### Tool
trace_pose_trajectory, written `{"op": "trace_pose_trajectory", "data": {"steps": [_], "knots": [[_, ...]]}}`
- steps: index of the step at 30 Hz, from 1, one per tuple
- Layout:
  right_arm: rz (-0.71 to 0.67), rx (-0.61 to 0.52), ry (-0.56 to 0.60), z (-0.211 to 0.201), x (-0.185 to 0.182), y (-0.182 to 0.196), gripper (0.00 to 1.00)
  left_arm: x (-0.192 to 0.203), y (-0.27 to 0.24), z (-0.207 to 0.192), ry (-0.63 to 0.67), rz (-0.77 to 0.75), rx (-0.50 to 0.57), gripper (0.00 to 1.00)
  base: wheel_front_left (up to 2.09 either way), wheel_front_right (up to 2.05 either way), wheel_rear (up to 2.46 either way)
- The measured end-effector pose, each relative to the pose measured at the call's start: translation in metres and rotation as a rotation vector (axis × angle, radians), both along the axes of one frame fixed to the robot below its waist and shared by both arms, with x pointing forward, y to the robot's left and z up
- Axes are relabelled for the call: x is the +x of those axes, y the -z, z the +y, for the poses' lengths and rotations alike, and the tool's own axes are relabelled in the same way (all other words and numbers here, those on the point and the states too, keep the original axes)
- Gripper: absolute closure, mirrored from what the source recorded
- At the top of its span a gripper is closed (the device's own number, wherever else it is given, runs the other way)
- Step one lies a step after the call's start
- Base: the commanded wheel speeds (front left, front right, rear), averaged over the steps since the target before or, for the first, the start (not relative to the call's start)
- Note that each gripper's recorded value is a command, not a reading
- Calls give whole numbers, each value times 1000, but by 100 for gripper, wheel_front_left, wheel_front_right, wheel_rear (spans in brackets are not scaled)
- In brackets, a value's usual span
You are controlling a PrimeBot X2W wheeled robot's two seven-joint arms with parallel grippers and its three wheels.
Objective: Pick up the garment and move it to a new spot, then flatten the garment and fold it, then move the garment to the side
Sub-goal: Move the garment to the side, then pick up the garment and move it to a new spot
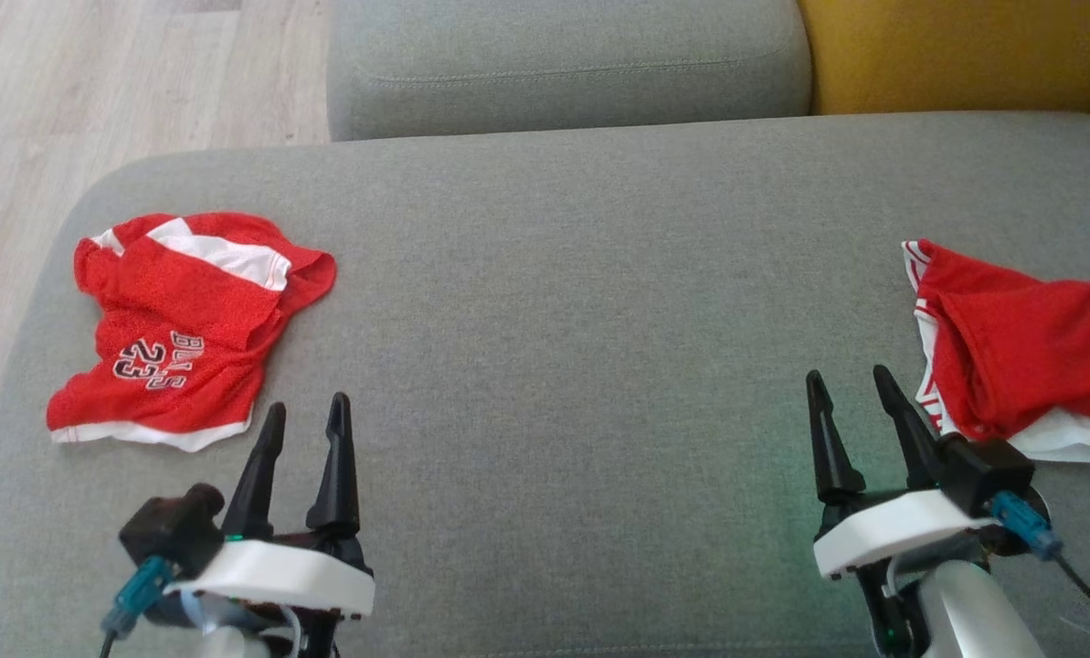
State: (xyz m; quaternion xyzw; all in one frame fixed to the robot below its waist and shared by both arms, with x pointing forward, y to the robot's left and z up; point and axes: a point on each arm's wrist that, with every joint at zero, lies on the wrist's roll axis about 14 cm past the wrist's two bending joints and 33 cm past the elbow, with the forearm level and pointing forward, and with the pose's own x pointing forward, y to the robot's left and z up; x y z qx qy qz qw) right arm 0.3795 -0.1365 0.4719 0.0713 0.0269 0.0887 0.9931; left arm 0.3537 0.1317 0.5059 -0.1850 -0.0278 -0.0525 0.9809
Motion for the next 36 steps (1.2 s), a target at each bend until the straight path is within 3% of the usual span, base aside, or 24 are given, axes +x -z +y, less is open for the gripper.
{"op": "trace_pose_trajectory", "data": {"steps": [19, 36], "knots": [[-17, 27, 2, 1, 0, -6, 0, 0, 4, 1, 2, 13, -6, 0, 0, 0, 0], [0, 26, -250, 87, 10, -1, 0, -29, -3, 75, -236, -10, -3, 0, 0, 0, 0]]}}
